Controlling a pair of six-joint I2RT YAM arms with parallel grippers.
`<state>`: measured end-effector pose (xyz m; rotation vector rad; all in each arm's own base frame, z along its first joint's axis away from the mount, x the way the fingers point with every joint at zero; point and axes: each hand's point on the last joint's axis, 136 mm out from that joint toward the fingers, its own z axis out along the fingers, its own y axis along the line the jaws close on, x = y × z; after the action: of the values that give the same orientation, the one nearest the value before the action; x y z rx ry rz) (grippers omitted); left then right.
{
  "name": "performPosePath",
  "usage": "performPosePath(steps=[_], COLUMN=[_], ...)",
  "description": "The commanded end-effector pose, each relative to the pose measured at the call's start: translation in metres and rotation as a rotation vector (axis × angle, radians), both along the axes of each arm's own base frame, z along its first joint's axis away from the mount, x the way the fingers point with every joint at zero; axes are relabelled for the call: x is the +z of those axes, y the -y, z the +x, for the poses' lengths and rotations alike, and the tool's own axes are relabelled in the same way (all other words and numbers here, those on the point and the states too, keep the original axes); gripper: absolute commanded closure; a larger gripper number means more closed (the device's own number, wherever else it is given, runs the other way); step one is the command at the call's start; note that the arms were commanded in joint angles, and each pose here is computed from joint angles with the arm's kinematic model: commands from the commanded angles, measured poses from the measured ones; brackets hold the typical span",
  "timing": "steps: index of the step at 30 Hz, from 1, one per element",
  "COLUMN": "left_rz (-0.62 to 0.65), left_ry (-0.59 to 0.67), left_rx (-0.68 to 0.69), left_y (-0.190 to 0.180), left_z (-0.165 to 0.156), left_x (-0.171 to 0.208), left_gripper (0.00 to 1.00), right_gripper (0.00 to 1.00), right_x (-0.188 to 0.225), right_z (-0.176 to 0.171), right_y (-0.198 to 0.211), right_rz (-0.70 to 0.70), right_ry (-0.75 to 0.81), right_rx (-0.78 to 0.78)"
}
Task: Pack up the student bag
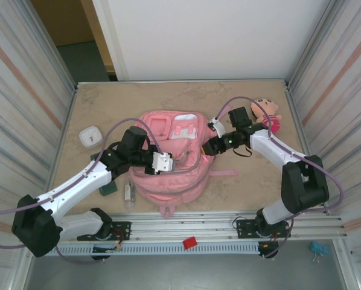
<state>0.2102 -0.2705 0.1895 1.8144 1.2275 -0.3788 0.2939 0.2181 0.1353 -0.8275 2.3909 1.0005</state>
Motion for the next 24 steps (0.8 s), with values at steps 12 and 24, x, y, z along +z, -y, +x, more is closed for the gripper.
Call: performPosePath(steps=[12, 24], left_rz=[-0.149, -0.111], left_ry=[0.125, 0.137], left_rx=[-0.069, 0.052], left_y=[0.012, 0.008], left_z=[-0.005, 0.018], left_x=[0.053, 0.045], left_gripper=[0.95, 0.96], right_gripper=[0.55, 1.00], right_x=[-0.009, 0.013], right_z=[-0.011, 0.000], right_y=[-0.007, 0.005], right_rz=[0.116, 0.090], right_ry=[-0.016, -0.011], right_rx=[0.121, 0.006])
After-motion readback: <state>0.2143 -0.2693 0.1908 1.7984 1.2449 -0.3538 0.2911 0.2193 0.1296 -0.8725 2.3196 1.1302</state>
